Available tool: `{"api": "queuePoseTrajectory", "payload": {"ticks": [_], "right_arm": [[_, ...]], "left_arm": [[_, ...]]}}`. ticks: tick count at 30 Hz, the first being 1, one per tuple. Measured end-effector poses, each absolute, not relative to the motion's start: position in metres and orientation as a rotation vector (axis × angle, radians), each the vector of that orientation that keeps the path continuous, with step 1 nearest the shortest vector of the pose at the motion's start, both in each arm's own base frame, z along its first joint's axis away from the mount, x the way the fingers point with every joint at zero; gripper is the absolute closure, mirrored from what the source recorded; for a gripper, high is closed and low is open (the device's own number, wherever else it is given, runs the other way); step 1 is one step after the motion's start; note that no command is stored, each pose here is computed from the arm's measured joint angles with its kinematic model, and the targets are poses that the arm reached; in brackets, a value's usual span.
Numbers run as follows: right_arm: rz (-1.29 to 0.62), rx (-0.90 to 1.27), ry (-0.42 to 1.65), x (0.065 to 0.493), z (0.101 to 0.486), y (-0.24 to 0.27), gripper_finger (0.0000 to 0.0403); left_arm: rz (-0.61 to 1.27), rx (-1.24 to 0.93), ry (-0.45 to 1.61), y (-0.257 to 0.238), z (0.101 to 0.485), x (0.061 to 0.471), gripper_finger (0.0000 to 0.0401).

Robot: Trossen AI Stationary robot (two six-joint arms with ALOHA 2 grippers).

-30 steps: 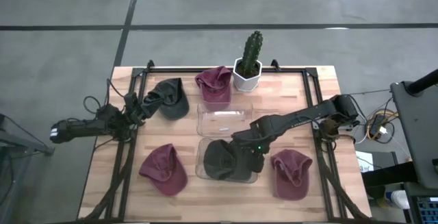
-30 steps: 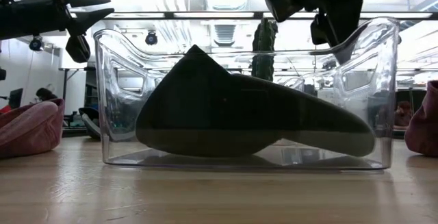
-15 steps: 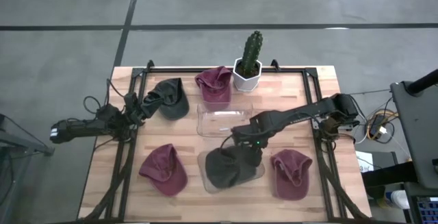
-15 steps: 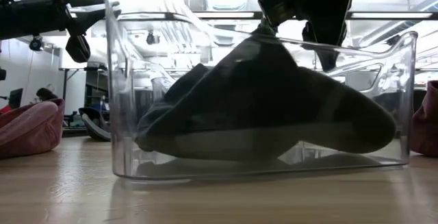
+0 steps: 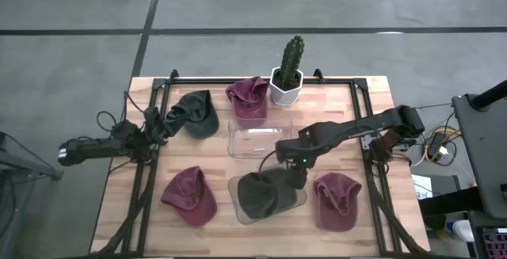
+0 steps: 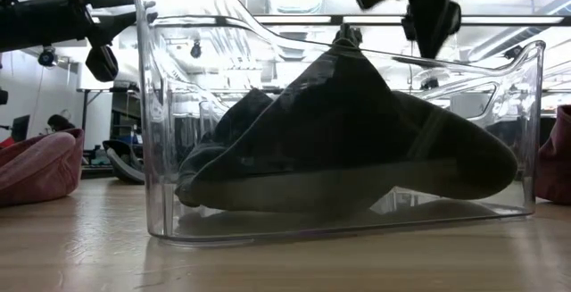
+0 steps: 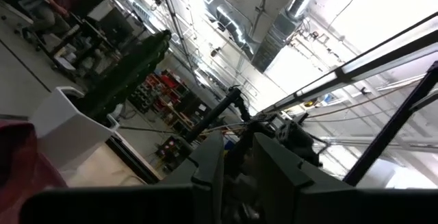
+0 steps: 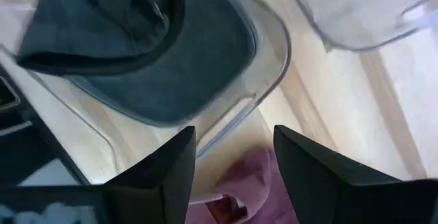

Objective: Pick & Place hat
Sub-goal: Adjust the bottom transparent bin

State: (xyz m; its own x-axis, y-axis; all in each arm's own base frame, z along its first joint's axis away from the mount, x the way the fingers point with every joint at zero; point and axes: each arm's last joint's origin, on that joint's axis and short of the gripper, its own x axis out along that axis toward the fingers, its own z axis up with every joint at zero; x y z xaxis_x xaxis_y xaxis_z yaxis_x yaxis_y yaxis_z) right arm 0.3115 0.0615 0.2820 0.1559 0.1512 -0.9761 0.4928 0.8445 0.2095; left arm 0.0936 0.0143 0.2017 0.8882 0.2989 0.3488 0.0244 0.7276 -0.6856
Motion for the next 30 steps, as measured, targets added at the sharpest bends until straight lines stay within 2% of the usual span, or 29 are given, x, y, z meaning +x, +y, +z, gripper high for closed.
{"api": "queuePoseTrajectory", "payload": {"ticks": [7,10,14,22,30], "right_arm": [[-0.328,0.495,1.23,0.299,0.308,0.055,0.0211],[-0.338,0.452,1.184,0.295,0.315,0.054,0.0211],[-0.364,0.426,1.14,0.29,0.322,0.052,0.0211],[-0.442,0.317,1.048,0.271,0.333,0.044,0.0211],[-0.373,0.274,0.807,0.215,0.361,0.031,0.0211]], "left_arm": [[-0.158,-0.872,-0.345,0.004,0.213,0.095,0.0327],[-0.206,-0.896,-0.29,0.0,0.225,0.097,0.0328],[-0.212,-0.883,-0.118,-0.01,0.246,0.108,0.0332],[-0.075,-0.8,0.33,-0.042,0.278,0.142,0.0335],[-0.002,-0.687,0.488,-0.077,0.304,0.172,0.0335]]}}
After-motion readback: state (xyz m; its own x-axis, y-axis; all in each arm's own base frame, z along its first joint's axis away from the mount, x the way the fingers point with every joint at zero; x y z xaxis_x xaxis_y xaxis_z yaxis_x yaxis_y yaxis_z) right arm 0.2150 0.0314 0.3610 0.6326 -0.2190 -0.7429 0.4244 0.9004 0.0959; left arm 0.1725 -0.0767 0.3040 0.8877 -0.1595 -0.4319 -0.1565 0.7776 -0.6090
